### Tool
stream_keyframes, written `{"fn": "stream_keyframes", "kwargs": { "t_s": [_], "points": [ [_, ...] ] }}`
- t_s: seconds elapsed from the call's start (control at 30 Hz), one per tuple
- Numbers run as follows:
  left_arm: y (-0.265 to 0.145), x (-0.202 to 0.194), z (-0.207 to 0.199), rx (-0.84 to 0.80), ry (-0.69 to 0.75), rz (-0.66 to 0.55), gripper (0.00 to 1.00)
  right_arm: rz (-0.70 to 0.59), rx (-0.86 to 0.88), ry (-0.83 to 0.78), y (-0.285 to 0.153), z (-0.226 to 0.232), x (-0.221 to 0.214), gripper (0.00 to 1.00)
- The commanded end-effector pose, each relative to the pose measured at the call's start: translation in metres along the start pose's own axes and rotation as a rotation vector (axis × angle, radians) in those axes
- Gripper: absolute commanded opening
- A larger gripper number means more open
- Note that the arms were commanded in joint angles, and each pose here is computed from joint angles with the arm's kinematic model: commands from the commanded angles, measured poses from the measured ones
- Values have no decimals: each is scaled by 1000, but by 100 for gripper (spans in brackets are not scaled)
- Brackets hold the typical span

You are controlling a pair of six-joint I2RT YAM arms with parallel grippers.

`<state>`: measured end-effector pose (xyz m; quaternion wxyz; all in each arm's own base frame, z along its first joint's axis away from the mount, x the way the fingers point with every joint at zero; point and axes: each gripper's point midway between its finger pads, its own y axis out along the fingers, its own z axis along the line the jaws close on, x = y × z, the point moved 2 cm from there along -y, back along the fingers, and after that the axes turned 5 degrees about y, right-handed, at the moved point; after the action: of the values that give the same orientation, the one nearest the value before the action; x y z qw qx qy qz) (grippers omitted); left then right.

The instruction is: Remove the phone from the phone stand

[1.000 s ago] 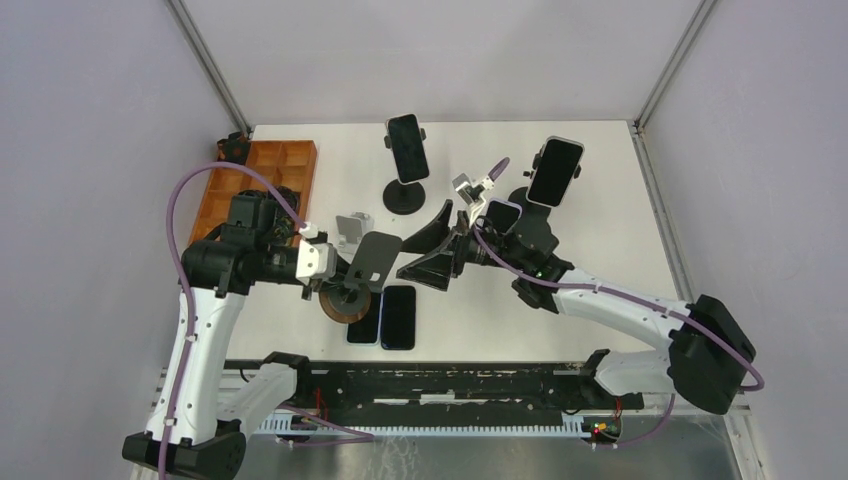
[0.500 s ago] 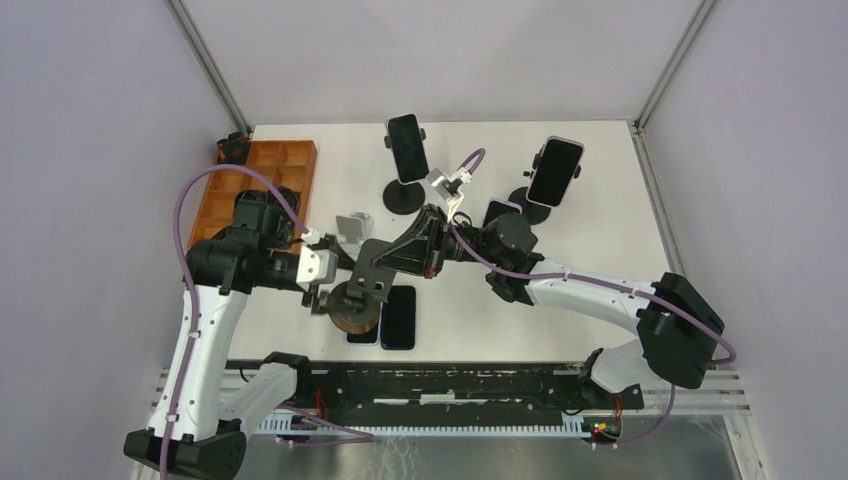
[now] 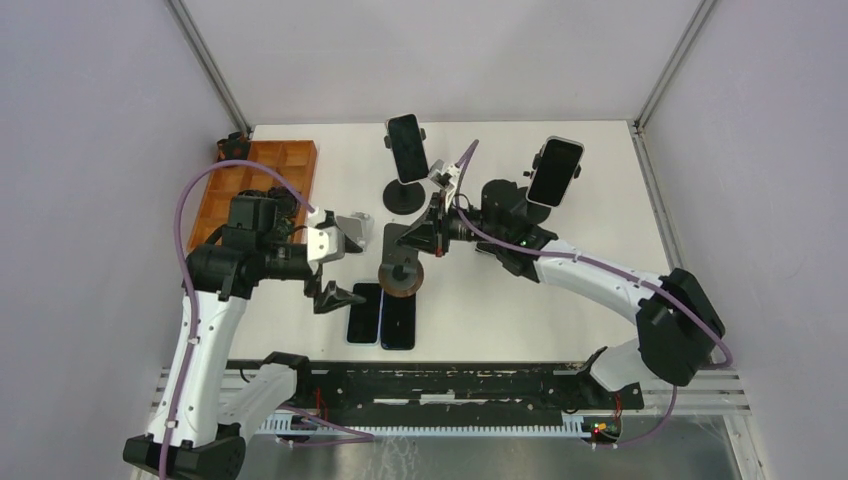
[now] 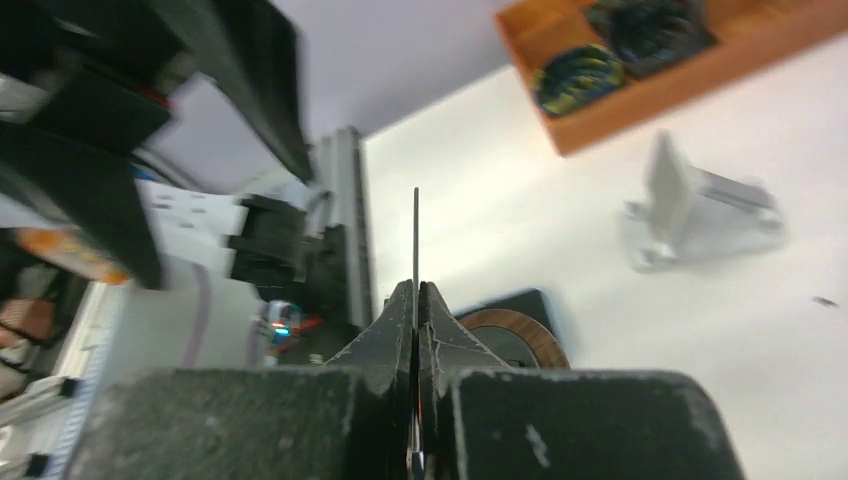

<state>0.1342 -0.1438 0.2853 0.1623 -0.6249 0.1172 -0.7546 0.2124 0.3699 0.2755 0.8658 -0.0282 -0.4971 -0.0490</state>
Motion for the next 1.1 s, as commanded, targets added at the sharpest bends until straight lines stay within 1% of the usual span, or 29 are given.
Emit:
{"fn": "stream_keyframes", "kwargs": {
  "t_s": [0.0, 0.1, 0.17, 0.3, 0.37, 0.63, 0.87, 1.0, 1.03, 1.07],
  "points": [
    [-16, 15, 49, 279, -110, 54, 100, 94, -144, -132, 1, -58, -1, 0],
    [-23, 16, 49, 294, -74, 91, 100, 142, -179, -159, 12, -85, -4, 0],
    [-24, 15, 47, 295, -77, 102, 100, 168, -191, -153, 20, -103, -8, 0],
    [-24, 11, 48, 319, -139, 115, 100, 152, -201, -169, 31, -126, -7, 0],
    [-24, 12, 48, 313, -159, 113, 100, 137, -193, -168, 34, -133, -8, 0],
    [-24, 19, 45, 300, -117, 90, 100, 130, -193, -142, 42, -160, -23, 0],
    [-24, 18, 43, 293, -116, 91, 100, 97, -179, -115, 44, -180, -25, 0],
    [-24, 19, 41, 290, -108, 89, 100, 112, -183, -104, 44, -190, -29, 0],
    [-24, 19, 41, 291, -105, 89, 100, 123, -199, -110, 43, -194, -30, 5],
    [-25, 19, 41, 293, -104, 89, 100, 133, -215, -115, 43, -197, -30, 16]
  ]
}}
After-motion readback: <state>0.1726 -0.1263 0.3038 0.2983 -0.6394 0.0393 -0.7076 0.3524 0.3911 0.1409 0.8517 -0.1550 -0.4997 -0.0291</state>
